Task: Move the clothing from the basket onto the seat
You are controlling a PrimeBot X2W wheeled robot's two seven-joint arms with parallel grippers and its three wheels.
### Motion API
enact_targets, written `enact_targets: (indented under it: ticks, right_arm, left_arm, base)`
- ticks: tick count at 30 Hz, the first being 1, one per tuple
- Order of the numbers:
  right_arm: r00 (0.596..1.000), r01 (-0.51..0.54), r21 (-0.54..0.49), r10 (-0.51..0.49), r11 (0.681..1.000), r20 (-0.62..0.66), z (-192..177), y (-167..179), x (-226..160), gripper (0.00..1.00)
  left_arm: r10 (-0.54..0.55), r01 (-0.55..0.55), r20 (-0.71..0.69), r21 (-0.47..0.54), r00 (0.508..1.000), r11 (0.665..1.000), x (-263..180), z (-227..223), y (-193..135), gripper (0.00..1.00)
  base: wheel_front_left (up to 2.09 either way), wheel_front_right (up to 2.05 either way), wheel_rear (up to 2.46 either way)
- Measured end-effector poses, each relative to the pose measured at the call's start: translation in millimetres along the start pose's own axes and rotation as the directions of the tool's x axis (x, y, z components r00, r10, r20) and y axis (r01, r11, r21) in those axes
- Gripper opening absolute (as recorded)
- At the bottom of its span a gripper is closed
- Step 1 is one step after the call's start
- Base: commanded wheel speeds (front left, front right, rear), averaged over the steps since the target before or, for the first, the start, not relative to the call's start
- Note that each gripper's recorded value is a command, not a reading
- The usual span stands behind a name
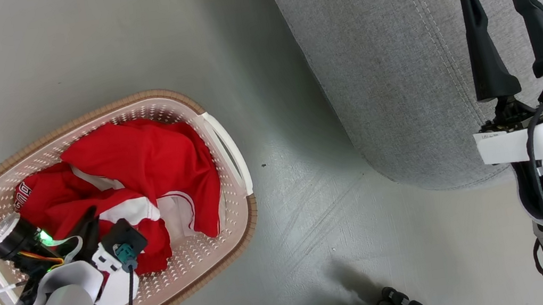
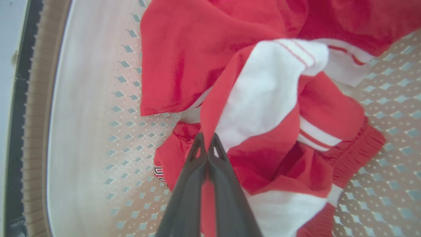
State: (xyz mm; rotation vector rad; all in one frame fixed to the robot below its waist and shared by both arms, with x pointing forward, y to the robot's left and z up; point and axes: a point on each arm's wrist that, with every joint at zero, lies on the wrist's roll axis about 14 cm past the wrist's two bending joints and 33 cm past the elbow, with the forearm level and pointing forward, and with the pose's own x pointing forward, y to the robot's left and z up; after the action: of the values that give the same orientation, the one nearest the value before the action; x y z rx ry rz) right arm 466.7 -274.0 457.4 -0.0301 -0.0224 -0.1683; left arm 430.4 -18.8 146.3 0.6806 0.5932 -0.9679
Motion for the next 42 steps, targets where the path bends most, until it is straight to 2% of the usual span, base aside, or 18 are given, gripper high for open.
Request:
enact_targets:
  ticks: [7, 12, 20, 24, 32, 35, 36, 42]
  right_arm:
    - [1.000, -0.002, 0.014, 0.001, 1.000, 0.021, 6.2, 0.9, 3.1, 1.00]
    - [0.999, -0.013, 0.029, 0.012, 0.999, 0.045, 13.5, 5.1, 6.4, 1.00]
    - [0.998, -0.038, 0.048, 0.036, 0.998, 0.044, 14.6, 14.6, 5.7, 1.00]
    - [0.998, -0.069, 0.073, 0.068, 0.995, 0.016, 6.3, 27.6, 2.9, 1.00]
    - [0.992, -0.125, 0.066, 0.124, 0.990, 0.026, 11.6, 46.8, 2.1, 1.00]
    - [0.990, -0.140, 0.064, 0.137, 0.988, 0.040, 17.2, 51.8, 2.7, 1.00]
    - [0.988, -0.150, 0.059, 0.147, 0.987, 0.052, 22.1, 55.1, 3.2, 1.00]
    - [0.980, -0.189, 0.072, 0.184, 0.979, 0.075, 32.6, 69.2, 1.8, 1.00]
  left_arm:
    - [0.033, -0.031, 0.103, -0.015, 0.994, 0.999, -3.0, 28.7, 4.2, 0.00]
    - [0.088, -0.083, 0.167, -0.036, 0.982, 0.996, -10.0, 45.3, 18.5, 0.00]
    - [0.209, -0.179, 0.214, -0.154, 0.954, 0.972, -29.8, 65.6, 44.2, 0.00]
    - [0.289, -0.232, 0.249, -0.236, 0.924, 0.944, -42.9, 84.4, 58.9, 0.00]
    - [0.455, -0.334, 0.425, -0.329, 0.783, 0.883, -88.6, 152.7, 111.6, 0.00]
    - [0.507, -0.372, 0.451, -0.357, 0.735, 0.857, -109.2, 162.5, 126.3, 0.00]
    - [0.539, -0.396, 0.460, -0.375, 0.706, 0.838, -123.6, 165.5, 135.7, 0.00]
    - [0.612, -0.451, 0.510, -0.415, 0.604, 0.790, -171.1, 183.1, 159.0, 0.00]
  base:
    - [0.00, 0.00, 0.00]
    - [0.00, 0.00, 0.00]
    - [0.00, 0.00, 0.00]
    - [0.00, 0.00, 0.00]
    - [0.00, 0.00, 0.00]
    - [0.00, 0.00, 0.00]
    - [0.00, 0.00, 0.00]
    - [0.00, 0.00, 0.00]
